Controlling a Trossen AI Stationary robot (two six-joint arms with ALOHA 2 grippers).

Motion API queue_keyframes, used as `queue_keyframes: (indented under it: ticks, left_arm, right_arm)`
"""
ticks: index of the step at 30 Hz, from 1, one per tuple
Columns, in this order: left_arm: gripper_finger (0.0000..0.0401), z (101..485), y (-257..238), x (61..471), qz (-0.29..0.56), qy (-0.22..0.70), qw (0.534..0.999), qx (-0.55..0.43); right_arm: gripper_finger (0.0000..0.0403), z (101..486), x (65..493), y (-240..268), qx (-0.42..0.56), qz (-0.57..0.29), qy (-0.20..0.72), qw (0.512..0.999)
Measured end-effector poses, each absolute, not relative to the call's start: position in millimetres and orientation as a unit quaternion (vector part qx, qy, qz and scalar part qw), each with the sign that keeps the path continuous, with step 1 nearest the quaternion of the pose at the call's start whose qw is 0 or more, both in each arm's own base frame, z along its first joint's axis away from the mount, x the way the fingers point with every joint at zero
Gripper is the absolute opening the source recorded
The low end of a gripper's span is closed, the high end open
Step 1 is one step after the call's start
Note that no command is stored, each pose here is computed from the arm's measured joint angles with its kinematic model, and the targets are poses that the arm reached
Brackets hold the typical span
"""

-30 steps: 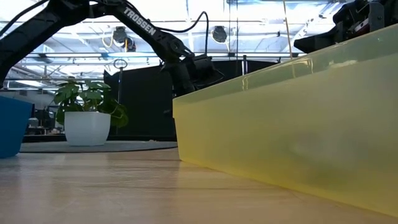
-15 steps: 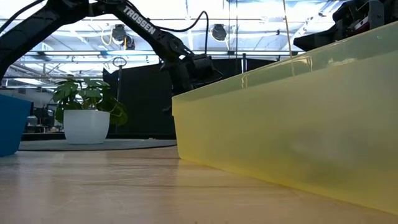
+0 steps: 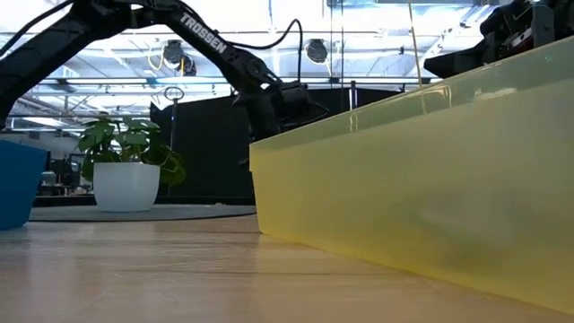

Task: Pick and place Granola Bars by type
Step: Put the yellow snack into the blue bin

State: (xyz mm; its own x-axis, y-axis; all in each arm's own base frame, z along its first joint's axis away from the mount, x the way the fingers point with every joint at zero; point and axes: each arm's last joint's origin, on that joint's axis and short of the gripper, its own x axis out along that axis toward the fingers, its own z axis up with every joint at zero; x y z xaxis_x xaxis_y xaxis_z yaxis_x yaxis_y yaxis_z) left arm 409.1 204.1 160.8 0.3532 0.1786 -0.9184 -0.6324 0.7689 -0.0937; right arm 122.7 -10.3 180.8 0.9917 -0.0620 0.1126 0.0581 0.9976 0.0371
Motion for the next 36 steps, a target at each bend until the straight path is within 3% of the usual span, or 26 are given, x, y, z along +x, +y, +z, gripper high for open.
queue_keyframes:
  ticks: [5, 17, 23, 25, 28, 32, 36]
  left_arm:
    - [0.0001, 176.5, 193.3, 411.7, 0.247, 0.501, 0.807, -0.193]
    - [0.0001, 278.7, 130.4, 384.2, 0.246, 0.482, 0.836, -0.090]
    - [0.0000, 313.3, 100.1, 366.5, 0.239, 0.467, 0.847, -0.088]
    - [0.0005, 309.2, 98.2, 367.1, 0.242, 0.466, 0.842, -0.124]
    - [0.0031, 271.5, 103.5, 374.4, 0.232, 0.503, 0.819, -0.149]
    - [0.0096, 206.8, 117.5, 382.6, 0.222, 0.574, 0.769, -0.173]
    - [0.0170, 174.7, 132.6, 387.7, 0.232, 0.593, 0.744, -0.204]
  right_arm:
    - [0.0004, 180.7, 122.7, -10.3, 0.017, -0.030, -0.057, 0.998]
    - [0.0004, 180.8, 122.6, -10.3, 0.017, -0.030, -0.057, 0.998]
    - [0.0004, 180.6, 122.7, -10.2, 0.017, -0.030, -0.056, 0.998]
    - [0.0004, 180.8, 122.7, -10.3, 0.017, -0.030, -0.057, 0.998]
    - [0.0004, 180.8, 122.6, -10.3, 0.017, -0.030, -0.057, 0.998]
    - [0.0004, 180.8, 122.6, -10.3, 0.017, -0.030, -0.057, 0.998]
    - [0.0004, 180.8, 122.6, -10.3, 0.017, -0.030, -0.057, 0.998]
